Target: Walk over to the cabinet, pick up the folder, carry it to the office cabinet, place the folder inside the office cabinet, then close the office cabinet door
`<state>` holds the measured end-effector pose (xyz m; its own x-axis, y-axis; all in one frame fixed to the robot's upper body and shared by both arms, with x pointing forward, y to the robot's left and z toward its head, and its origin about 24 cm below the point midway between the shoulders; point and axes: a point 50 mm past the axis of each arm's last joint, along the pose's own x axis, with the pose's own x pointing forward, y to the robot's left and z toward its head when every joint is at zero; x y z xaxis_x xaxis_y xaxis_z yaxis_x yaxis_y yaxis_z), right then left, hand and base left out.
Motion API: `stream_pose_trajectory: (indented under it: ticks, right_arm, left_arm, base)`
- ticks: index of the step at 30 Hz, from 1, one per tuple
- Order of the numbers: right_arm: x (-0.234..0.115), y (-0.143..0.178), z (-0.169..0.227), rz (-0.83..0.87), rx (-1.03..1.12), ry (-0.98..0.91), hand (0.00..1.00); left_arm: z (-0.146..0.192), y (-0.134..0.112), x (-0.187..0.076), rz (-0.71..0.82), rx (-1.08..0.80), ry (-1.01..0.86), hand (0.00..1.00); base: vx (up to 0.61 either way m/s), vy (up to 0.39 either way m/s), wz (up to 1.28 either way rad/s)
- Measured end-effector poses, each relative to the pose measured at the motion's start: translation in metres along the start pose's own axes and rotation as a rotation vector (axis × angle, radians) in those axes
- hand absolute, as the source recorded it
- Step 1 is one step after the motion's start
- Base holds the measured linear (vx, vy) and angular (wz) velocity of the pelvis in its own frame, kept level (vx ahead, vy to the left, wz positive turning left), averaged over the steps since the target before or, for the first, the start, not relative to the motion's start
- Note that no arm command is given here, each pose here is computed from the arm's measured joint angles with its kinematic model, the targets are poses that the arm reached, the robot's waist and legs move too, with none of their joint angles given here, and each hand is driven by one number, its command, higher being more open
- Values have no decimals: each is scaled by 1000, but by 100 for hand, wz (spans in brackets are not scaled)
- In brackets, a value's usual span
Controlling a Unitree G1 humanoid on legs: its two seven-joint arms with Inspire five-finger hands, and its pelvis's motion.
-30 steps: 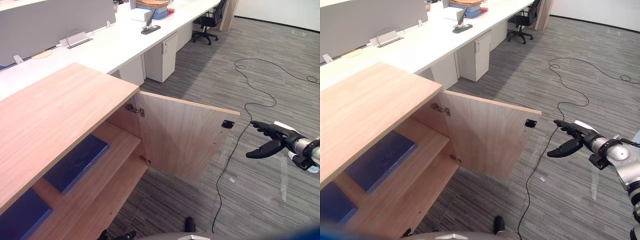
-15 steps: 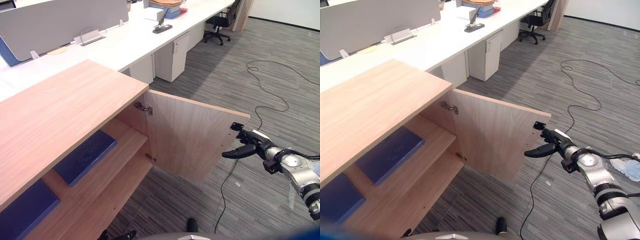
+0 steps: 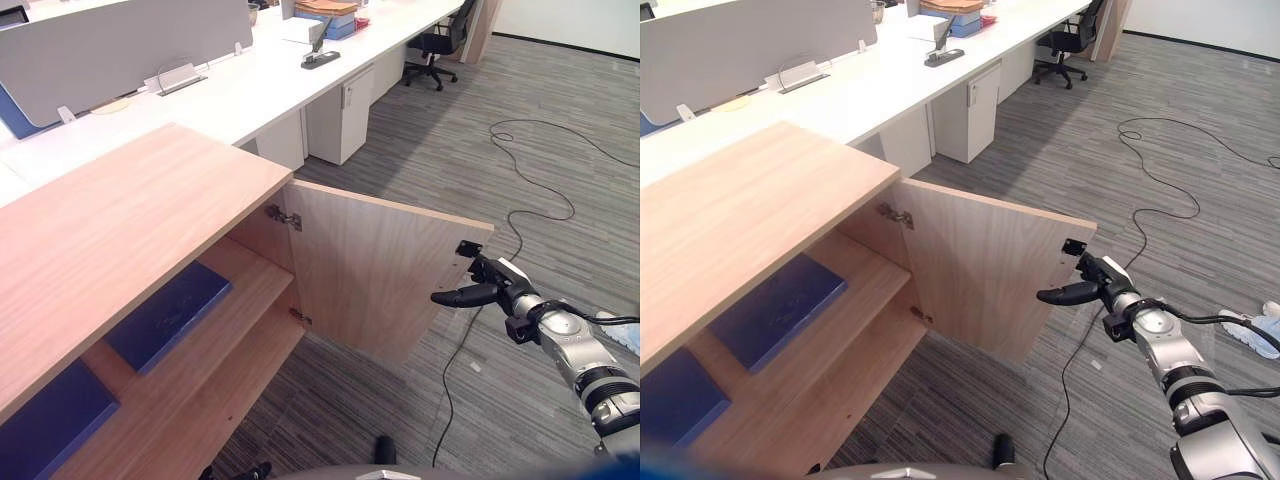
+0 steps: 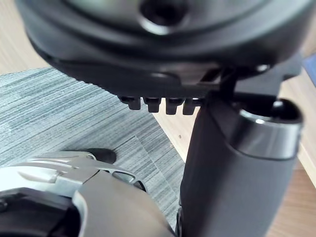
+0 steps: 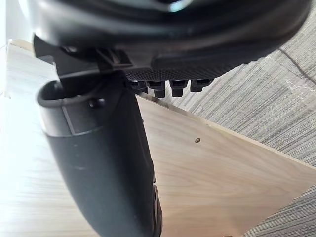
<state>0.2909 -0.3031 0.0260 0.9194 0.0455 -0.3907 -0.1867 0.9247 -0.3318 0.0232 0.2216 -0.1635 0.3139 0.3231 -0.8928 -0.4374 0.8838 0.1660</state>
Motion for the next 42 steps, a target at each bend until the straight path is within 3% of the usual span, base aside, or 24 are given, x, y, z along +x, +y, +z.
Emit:
stream_pose_trajectory:
  ticks: [8,12,16,21,24,34,42]
  right_arm:
    - [-4,41,1,99,29,-64,100]
    - [-18,52,-1,245,-144,-38,100]
    - [-46,65,-23,543,-357,85,100]
    - [-79,104,-51,873,-334,166,100]
    - [-113,122,-86,1080,-285,320,100]
    - [-132,125,-99,1078,-286,346,100]
    - [-119,136,-118,1052,-297,352,100]
  left_arm:
    - [-4,3,1,40,-31,33,100]
    - [1,3,3,49,-37,23,100]
    - [12,-2,6,45,-57,-2,100]
    - [14,0,8,65,-138,-1,100]
    - [20,6,9,94,-220,-12,100]
    - [12,36,7,216,-428,2,100]
    - [1,35,5,257,-556,44,100]
  base:
    - [-19,-8,-8]
    - [-13,-46,-10]
    - [-13,-45,9]
    - [2,11,3]
    - [6,40,6]
    - [-61,58,4]
    - [-10,19,21]
